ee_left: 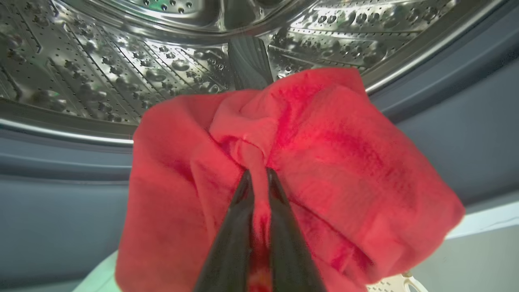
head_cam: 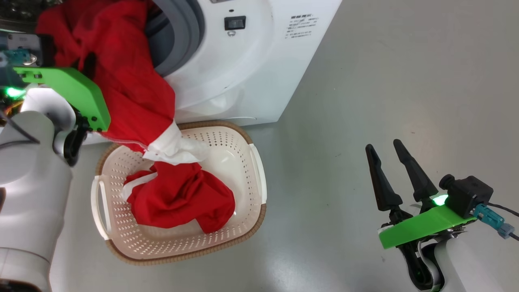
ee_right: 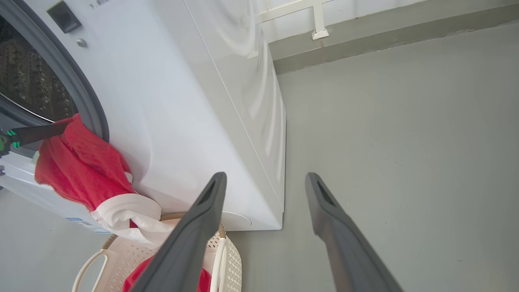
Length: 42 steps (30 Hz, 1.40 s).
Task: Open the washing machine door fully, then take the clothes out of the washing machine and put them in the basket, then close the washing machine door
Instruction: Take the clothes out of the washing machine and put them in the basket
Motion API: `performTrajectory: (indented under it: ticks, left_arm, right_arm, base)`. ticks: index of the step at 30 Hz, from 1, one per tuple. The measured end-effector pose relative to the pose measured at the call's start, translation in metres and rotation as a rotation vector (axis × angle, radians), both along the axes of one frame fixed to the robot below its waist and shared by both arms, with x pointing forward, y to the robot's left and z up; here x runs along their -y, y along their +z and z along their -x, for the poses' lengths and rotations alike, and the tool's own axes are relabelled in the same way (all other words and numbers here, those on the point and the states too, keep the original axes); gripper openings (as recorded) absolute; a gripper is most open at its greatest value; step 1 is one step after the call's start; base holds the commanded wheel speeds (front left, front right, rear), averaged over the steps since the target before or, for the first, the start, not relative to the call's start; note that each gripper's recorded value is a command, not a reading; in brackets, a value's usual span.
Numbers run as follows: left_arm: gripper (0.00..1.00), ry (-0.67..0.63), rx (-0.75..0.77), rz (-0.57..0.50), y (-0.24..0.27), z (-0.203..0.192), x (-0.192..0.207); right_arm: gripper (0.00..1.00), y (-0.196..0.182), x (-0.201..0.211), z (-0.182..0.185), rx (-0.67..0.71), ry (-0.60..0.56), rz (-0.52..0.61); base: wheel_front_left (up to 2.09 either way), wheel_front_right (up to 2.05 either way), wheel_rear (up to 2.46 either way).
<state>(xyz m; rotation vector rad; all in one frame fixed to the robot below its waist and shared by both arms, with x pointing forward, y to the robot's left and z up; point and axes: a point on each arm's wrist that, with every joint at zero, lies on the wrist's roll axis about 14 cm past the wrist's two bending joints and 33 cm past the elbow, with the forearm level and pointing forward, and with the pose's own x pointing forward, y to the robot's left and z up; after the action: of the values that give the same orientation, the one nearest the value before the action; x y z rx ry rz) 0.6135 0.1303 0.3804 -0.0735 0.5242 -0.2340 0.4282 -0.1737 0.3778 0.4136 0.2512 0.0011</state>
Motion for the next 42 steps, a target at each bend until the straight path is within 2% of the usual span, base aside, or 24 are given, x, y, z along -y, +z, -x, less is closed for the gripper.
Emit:
performTrajectory:
  ticks: [7, 14, 16, 22, 32, 42]
  left_arm:
    - [0.0, 0.049, 0.215, 0.059, 0.035, -0.008, -0.007]
    - [0.0, 0.075, 0.318, 0.117, 0.055, 0.003, -0.012]
    - [0.0, 0.086, 0.388, 0.14, 0.074, 0.004, -0.014]
    - [0.0, 0.145, 0.516, 0.187, 0.102, 0.031, -0.026]
    - [0.0, 0.205, 0.552, 0.223, 0.101, 0.081, -0.036]
    - [0.0, 0.19, 0.363, 0.231, 0.038, 0.126, -0.02]
  right_arm:
    - [1.0, 0.007, -0.002, -0.001, 0.018, 0.004, -0.004]
    - [1.0, 0.006, -0.007, 0.002, 0.015, 0.016, -0.012]
    - [1.0, 0.008, -0.009, 0.0, 0.021, 0.021, -0.015]
    - [1.0, 0.012, -0.011, 0.0, 0.031, 0.028, -0.015]
    - [1.0, 0.016, -0.018, -0.002, 0.044, 0.048, -0.021]
    - [1.0, 0.015, -0.017, -0.001, 0.042, 0.051, -0.016]
  base:
    - [0.0, 0.0, 0.0]
    - [0.0, 0.0, 0.0]
    - [0.0, 0.0, 0.0]
    - [0.0, 0.0, 0.0]
    - [0.0, 0.0, 0.0]
    - [0.0, 0.0, 0.0]
